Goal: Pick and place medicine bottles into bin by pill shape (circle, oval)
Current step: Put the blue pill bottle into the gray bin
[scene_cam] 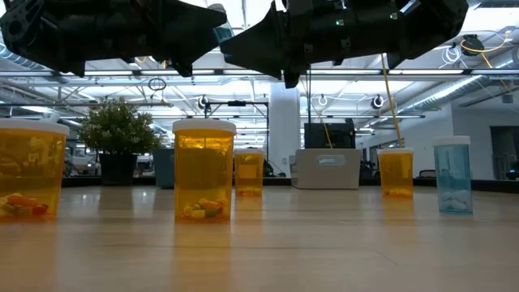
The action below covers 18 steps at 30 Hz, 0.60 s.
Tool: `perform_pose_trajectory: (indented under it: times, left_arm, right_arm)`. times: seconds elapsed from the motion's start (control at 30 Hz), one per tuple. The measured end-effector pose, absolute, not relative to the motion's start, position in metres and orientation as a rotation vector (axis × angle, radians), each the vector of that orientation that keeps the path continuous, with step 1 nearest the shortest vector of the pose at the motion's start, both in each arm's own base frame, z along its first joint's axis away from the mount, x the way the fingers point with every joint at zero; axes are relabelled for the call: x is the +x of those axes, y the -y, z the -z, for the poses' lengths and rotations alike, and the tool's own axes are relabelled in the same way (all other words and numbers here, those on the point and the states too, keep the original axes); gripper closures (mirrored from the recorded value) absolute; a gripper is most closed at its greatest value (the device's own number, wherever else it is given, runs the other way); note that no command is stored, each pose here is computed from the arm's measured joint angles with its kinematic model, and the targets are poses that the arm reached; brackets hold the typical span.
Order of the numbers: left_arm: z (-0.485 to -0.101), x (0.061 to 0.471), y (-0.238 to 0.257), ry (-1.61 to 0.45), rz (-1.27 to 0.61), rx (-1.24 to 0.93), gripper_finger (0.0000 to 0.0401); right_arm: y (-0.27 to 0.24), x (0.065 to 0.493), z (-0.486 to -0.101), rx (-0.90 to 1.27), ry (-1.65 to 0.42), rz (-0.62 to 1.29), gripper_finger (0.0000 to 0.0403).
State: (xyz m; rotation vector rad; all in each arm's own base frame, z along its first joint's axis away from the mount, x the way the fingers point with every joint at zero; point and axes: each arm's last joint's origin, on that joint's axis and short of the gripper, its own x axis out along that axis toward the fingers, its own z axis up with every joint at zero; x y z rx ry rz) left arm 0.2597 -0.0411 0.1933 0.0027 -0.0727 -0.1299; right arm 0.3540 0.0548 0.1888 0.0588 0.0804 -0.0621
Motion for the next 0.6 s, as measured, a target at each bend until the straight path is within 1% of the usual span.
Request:
perform_pose_trajectory:
  times: [0.17, 0.3, 0.43, 0.6]
  left_arm:
    - [-0.1907, 0.2599, 0.0415, 0.045, 0.136, -0.013, 0.0180]
    - [-0.1884, 0.2601, 0.0416, 0.024, 0.138, -0.012, 0.0156]
    - [-0.1886, 0.2601, 0.0416, 0.025, 0.138, -0.011, 0.0156]
    - [-0.1888, 0.2601, 0.0412, 0.027, 0.122, -0.007, 0.0184]
  right_arm:
    - [-0.0547, 0.3541, -0.1898, 0.056, -0.070, 0.066, 0.0306]
    - [-0.0544, 0.3541, -0.1906, 0.057, -0.062, 0.069, 0.0304]
    - [-0.0544, 0.3541, -0.1907, 0.058, -0.061, 0.069, 0.0302]
    - [-0.0544, 0.3542, -0.1908, 0.058, -0.060, 0.068, 0.0301]
